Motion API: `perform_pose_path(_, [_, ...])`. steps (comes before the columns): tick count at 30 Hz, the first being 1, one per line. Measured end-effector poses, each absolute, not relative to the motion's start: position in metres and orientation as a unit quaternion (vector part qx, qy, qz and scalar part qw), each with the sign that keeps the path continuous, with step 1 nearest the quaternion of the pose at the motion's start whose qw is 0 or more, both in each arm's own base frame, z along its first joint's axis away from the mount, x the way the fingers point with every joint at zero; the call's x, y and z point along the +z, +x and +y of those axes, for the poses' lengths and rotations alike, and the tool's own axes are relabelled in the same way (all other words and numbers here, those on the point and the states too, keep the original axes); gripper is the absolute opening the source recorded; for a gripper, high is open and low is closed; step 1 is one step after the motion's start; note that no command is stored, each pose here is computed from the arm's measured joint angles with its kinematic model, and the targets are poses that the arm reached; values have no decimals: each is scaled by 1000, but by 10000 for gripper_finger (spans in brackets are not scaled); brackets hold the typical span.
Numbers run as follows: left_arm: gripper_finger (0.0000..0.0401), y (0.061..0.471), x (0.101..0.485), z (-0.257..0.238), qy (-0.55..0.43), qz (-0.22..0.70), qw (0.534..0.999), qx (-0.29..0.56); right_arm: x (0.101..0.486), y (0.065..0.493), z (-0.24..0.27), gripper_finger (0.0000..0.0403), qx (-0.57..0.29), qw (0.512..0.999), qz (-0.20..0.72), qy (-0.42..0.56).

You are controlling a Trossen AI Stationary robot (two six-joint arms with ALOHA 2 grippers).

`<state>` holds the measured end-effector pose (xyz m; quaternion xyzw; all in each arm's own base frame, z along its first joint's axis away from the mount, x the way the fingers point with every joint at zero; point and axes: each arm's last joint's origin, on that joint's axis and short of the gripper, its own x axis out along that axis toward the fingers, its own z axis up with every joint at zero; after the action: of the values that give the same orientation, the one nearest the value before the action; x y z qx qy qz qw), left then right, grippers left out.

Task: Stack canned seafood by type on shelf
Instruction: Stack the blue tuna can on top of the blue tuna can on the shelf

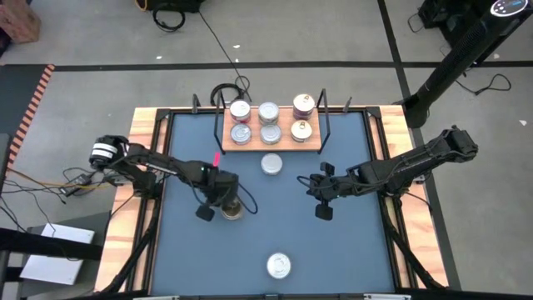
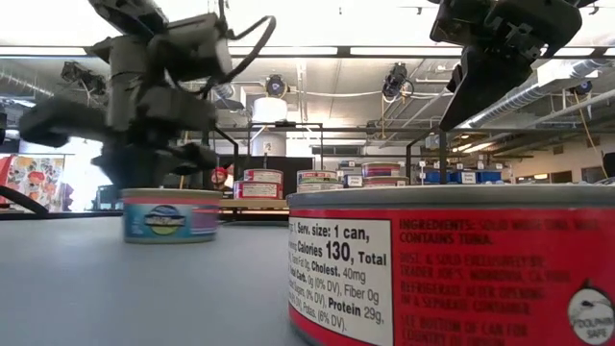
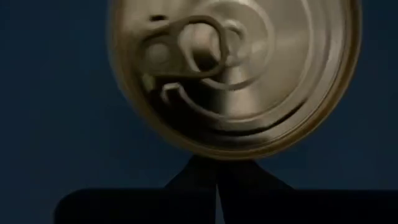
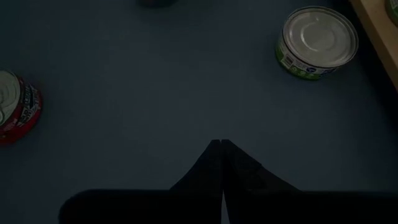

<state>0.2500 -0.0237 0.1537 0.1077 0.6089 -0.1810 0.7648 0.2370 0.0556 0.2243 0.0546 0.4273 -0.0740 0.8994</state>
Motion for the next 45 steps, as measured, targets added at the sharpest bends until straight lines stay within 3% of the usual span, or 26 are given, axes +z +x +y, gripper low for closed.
perform_pose_path(10, [5,281,163,-27,101,479,853,-180,225,238,56,9,-67,902,421,60])
perform_pose_path(16, [4,294,163,-31,75,392,894,-204,232,247,59,9,-61,922,372,90])
perform_pose_path(25, [2,280,141,-28,61,305,931,-192,213,282,72,9,9,937,337,96])
perform_pose_path(31, [2,272,139,-29,32,225,954,-195,196,318,78,10,2,928,351,126])
perform_pose_path(45, [1,261,130,-25,33,215,966,-143,166,375,65,119,-16,889,407,209])
